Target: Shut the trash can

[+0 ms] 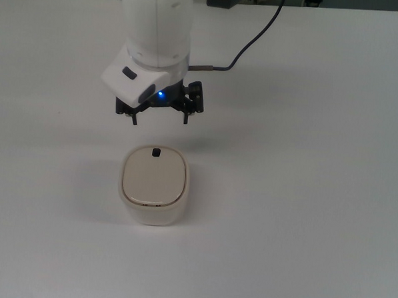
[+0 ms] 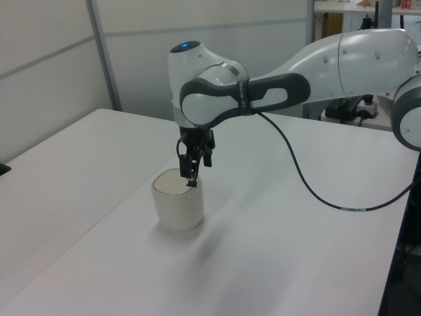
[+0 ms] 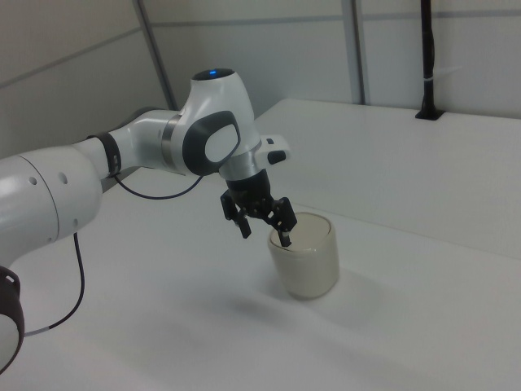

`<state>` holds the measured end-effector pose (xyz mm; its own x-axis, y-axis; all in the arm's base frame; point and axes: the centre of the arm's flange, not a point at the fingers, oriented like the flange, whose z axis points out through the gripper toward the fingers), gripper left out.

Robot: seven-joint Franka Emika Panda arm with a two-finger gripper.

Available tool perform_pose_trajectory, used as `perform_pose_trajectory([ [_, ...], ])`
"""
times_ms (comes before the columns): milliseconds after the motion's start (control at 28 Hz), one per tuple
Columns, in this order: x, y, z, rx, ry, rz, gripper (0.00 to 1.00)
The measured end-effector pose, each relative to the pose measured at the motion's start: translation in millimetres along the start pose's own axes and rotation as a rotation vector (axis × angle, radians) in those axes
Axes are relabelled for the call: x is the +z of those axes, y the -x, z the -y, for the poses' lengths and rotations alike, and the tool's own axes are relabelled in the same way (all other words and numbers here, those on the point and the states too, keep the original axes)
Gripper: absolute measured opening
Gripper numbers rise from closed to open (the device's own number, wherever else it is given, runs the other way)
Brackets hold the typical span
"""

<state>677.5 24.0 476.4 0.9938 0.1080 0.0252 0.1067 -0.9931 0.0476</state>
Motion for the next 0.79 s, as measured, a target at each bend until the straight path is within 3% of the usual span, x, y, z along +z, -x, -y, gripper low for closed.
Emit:
perform_pose_trajectory([
  [786, 8.1, -0.6, 6.2, -0.009, 0.001, 0.014, 1.00],
])
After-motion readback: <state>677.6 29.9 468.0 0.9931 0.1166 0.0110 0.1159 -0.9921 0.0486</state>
